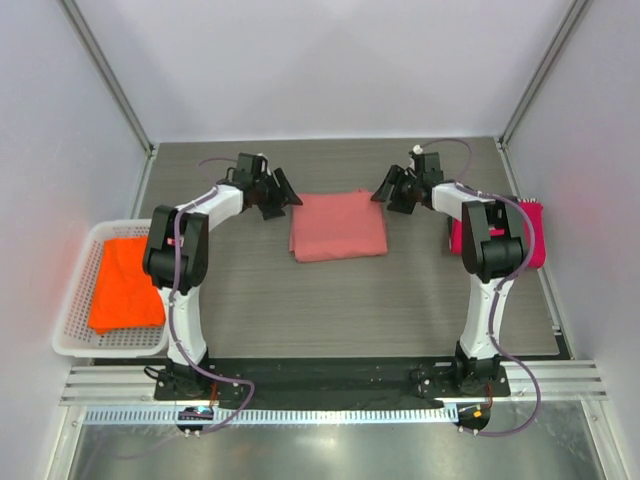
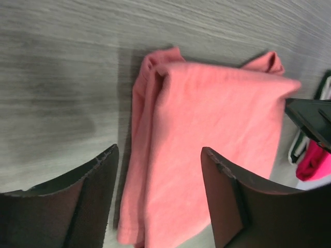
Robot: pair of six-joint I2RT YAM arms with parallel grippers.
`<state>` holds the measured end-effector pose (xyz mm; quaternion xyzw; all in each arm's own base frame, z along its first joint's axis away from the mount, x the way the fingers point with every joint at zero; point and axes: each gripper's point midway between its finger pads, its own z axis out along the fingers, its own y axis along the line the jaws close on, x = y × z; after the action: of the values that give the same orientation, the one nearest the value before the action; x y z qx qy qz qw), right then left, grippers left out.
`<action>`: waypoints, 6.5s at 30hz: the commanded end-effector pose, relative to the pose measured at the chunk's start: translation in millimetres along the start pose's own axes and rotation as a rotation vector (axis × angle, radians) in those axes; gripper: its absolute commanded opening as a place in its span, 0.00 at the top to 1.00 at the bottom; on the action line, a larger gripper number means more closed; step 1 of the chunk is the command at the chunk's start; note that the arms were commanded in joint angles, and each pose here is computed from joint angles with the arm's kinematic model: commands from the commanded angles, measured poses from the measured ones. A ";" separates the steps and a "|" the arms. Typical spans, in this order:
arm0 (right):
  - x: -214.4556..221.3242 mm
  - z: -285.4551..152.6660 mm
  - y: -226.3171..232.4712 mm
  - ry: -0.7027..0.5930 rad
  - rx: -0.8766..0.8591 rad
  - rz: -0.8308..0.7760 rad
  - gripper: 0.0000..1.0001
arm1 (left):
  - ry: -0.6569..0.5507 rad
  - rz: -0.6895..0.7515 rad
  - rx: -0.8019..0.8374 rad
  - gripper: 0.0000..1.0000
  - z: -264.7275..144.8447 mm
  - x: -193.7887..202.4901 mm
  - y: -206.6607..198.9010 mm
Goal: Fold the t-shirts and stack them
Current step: Fold the tshirt, then neatly place the folded tshirt to the corner
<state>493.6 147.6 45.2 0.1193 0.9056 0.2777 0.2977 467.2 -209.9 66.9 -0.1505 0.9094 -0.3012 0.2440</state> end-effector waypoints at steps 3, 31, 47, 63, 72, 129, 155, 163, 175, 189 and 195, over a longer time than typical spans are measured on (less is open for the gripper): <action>-2.5 24.4 4.6 -0.003 0.050 -0.090 0.35 | -0.025 0.068 -0.033 0.38 26.6 -6.7 -3.3; -34.5 -138.6 -121.1 -0.075 1.158 -0.315 0.57 | 0.004 0.050 0.023 0.57 45.8 2.6 -14.6; -15.9 -132.4 -175.5 0.039 1.465 -0.414 0.71 | 0.063 0.075 0.102 0.56 39.0 7.3 -33.0; 21.8 -61.0 -47.3 0.041 0.949 -0.432 0.96 | 0.043 0.051 0.050 0.60 27.1 -5.0 -6.0; -10.9 -76.3 23.9 -0.085 0.649 -0.356 0.41 | 0.030 0.051 0.021 0.61 24.5 -8.6 0.2; 3.7 -197.5 95.9 -0.336 -0.103 -0.171 0.99 | -0.360 0.196 0.236 1.00 -133.0 30.7 -149.8; -79.5 -355.3 -63.3 -0.610 0.570 0.138 0.99 | -0.208 0.254 0.485 1.00 -84.4 116.9 -336.0; -96.4 -339.0 -97.3 -0.595 0.612 0.187 0.99 | -0.195 0.227 0.441 1.00 -27.9 115.6 -341.0; -150.3 -283.8 -141.1 -0.622 0.612 0.251 0.99 | -0.275 0.086 0.517 0.97 68.5 62.5 -344.8; -147.4 -250.8 -55.4 -0.557 0.583 -0.008 0.37 | -0.417 0.257 0.290 0.04 -8.0 -4.7 -252.2; -74.3 -177.3 27.2 -0.277 0.241 -0.096 0.65 | -0.345 0.228 0.236 0.05 -86.7 1.5 -180.2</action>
<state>455.7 21.3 245.4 0.1953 0.8581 0.0772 0.4685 461.3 -337.8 222.3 -0.0806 0.8292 -0.3414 0.4351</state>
